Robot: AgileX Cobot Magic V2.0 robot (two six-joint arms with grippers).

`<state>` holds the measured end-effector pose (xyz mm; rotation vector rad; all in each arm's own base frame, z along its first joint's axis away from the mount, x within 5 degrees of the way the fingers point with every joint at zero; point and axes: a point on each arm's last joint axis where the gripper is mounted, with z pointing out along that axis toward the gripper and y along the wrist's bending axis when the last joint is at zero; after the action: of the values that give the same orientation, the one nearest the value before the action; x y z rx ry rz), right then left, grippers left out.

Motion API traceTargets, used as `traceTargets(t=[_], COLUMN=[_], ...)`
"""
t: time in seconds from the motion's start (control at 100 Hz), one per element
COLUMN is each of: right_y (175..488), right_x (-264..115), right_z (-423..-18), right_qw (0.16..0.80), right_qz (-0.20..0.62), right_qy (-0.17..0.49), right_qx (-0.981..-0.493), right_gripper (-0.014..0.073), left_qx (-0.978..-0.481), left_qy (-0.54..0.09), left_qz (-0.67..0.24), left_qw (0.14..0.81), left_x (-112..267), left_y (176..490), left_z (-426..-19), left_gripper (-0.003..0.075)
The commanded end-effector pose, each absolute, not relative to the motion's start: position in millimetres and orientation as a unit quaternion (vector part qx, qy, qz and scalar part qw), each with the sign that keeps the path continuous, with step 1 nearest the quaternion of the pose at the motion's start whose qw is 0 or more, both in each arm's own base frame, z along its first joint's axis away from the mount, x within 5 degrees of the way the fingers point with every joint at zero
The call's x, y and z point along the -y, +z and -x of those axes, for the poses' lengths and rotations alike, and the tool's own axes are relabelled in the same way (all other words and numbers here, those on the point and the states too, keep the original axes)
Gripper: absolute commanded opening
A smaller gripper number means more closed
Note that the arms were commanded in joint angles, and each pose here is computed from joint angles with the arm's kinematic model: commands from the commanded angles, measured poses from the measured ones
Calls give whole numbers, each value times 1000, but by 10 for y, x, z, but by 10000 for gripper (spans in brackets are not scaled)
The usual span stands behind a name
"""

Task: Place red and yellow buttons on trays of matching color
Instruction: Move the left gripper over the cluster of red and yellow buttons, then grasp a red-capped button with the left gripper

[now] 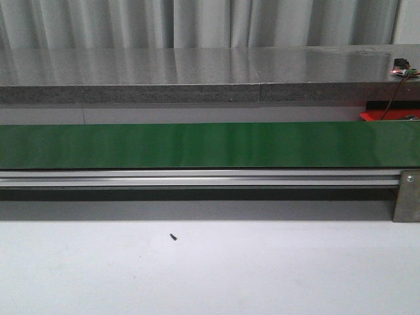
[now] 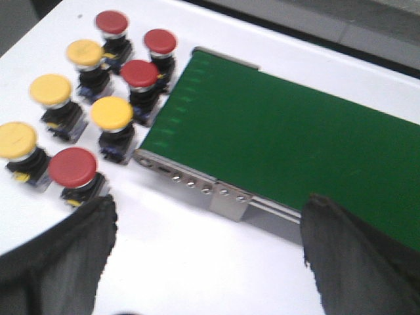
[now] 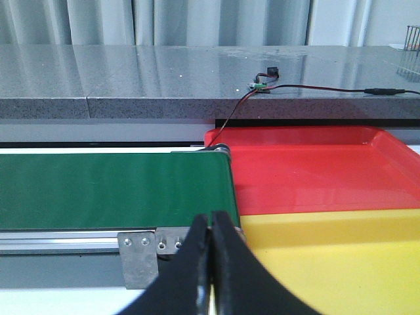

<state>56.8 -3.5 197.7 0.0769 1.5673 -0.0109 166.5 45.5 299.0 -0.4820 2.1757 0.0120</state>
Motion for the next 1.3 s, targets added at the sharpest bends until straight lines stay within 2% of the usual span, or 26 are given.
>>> traceTargets(t=[0.0,0.22,0.49,0.89,1.29], right_y=[2125,2125,2125,2125,2125], right_x=[27,28,28,28,28], right_z=[-540,-540,-540,-540,-540], right_qw=[748,748,748,748,748], right_qz=[-28,-28,-28,-28,-28], right_qy=[-8,-8,-8,-8,-8], right_qx=[-663,-663,-663,-663,-663], right_gripper=[-66,-66,-66,-66,-66], left_qx=[-859,-869,-886,-898,-898], left_qy=[6,1,-10,-17,-13], left_qz=[239,327,354,364,367], left_qw=[453,371,299,246,241], left_x=[-606,-973,-1247,-1538,-1706], left_y=[3157,3064,2799,2435,2240], left_z=[-1745,-1879,-2208,-2669,-2920], left_gripper=[565,565,565,565,565])
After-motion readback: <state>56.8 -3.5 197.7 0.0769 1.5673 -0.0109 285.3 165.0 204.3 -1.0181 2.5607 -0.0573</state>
